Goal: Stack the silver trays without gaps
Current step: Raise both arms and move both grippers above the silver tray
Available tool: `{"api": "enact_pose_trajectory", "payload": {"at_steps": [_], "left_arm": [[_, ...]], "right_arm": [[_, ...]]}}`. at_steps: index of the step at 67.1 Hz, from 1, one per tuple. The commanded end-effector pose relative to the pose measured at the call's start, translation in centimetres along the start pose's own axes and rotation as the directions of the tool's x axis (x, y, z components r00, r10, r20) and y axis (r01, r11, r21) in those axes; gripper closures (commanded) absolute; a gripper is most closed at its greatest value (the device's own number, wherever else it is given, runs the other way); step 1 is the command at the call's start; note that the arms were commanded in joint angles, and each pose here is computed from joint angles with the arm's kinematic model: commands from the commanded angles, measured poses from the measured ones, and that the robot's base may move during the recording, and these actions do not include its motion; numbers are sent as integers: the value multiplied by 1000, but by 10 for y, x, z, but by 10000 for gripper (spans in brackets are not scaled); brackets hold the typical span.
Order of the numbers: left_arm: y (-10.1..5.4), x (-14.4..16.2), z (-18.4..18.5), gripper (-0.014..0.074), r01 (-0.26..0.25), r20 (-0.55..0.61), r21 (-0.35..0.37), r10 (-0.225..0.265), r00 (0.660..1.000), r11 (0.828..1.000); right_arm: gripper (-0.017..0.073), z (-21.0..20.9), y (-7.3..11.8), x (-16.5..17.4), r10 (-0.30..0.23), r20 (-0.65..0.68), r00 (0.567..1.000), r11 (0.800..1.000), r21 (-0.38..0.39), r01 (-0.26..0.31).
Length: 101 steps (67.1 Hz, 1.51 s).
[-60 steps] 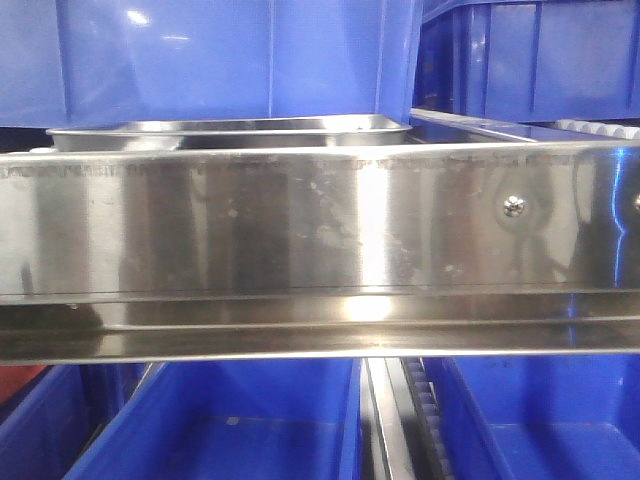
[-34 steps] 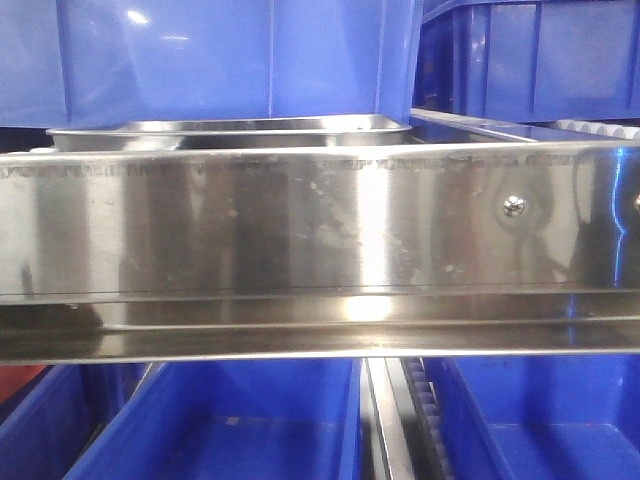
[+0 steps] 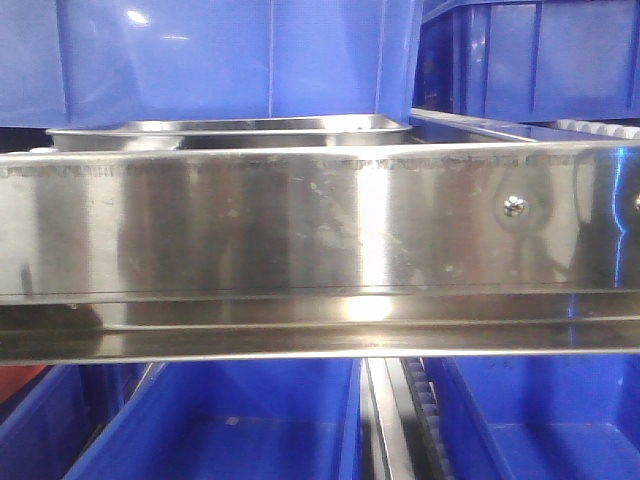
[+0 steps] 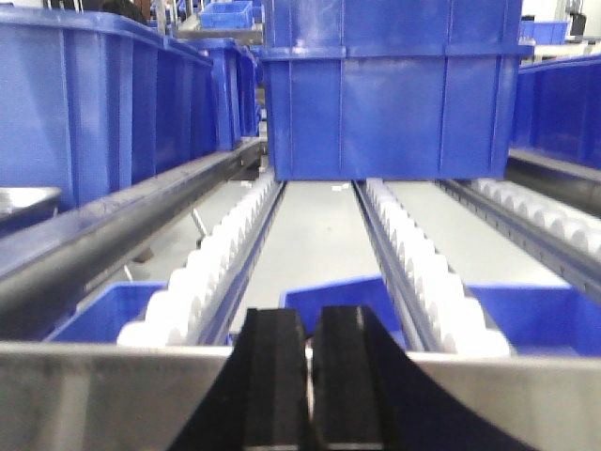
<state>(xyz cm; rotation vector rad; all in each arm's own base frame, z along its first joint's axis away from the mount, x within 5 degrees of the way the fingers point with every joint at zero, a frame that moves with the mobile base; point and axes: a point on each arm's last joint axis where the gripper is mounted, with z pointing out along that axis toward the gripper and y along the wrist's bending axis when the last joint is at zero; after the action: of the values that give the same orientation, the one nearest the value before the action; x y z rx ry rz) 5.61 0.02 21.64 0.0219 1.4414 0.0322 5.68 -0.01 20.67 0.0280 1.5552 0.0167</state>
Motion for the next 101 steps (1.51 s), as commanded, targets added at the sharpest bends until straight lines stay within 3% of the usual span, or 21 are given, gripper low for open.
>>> {"api": "enact_pose_trajectory", "payload": {"at_steps": [1, 6, 15, 24, 32, 40, 52, 61, 68, 73, 77, 84, 96, 101], "left_arm": [[0, -13, -1, 599, 2, 139, -4, -2, 990, 1000], [1, -23, -3, 599, 3, 248, -6, -1, 969, 1000], [1, -36, -5, 599, 3, 309, -8, -1, 951, 1000], [2, -74, -12, 599, 4, 397, -11, 1, 918, 1000], [3, -102, -14, 599, -1, 344, -12, 5, 939, 1000], [5, -128, -4, 599, -1, 238, -10, 4, 971, 1000], [6, -162, 30, 599, -2, 53, -6, 2, 999, 1000], [7, -173, 66, 599, -2, -171, -1, 2, 985, 1000], [8, -171, 91, 599, -32, -368, 1, 30, 929, 999], [9, -162, 110, 599, -54, -508, 5, 48, 860, 999], [9, -155, 123, 599, -53, -565, 8, 48, 824, 999], [9, -141, 146, 599, -52, -599, 15, 51, 799, 999], [7, -117, 173, 599, -41, -664, 23, 46, 746, 999], [7, -110, 186, 599, -41, -652, 25, 47, 756, 999]], "right_arm": [[577, -1, -1, -8, -3, 85, 996, 1000, 10, 2], [577, -2, -2, -18, 0, 198, 980, 1000, 23, -5], [577, -10, -4, -42, -6, 427, 904, 999, 48, -16], [577, -20, -2, -79, -2, 474, 881, 999, 33, -15], [577, -35, 1, -117, 3, 473, 881, 1000, 10, -8], [577, -30, 4, -147, 3, 390, 921, 1000, -6, -1], [577, 6, 7, -181, 0, 153, 988, 1000, -28, 5], [577, 43, 9, -195, -5, -56, 998, 999, -46, 3], [577, 72, 11, -199, -12, -225, 974, 998, -60, -2], [577, 90, 12, -197, -16, -330, 944, 998, -68, -7], [577, 105, 12, -194, -20, -412, 911, 997, -73, -12], [577, 129, 12, -181, -21, -528, 849, 997, -77, -23], [577, 157, 11, -159, -17, -622, 783, 997, -71, -34], [577, 170, 11, -150, -2, -632, 775, 997, -63, -50]]}}
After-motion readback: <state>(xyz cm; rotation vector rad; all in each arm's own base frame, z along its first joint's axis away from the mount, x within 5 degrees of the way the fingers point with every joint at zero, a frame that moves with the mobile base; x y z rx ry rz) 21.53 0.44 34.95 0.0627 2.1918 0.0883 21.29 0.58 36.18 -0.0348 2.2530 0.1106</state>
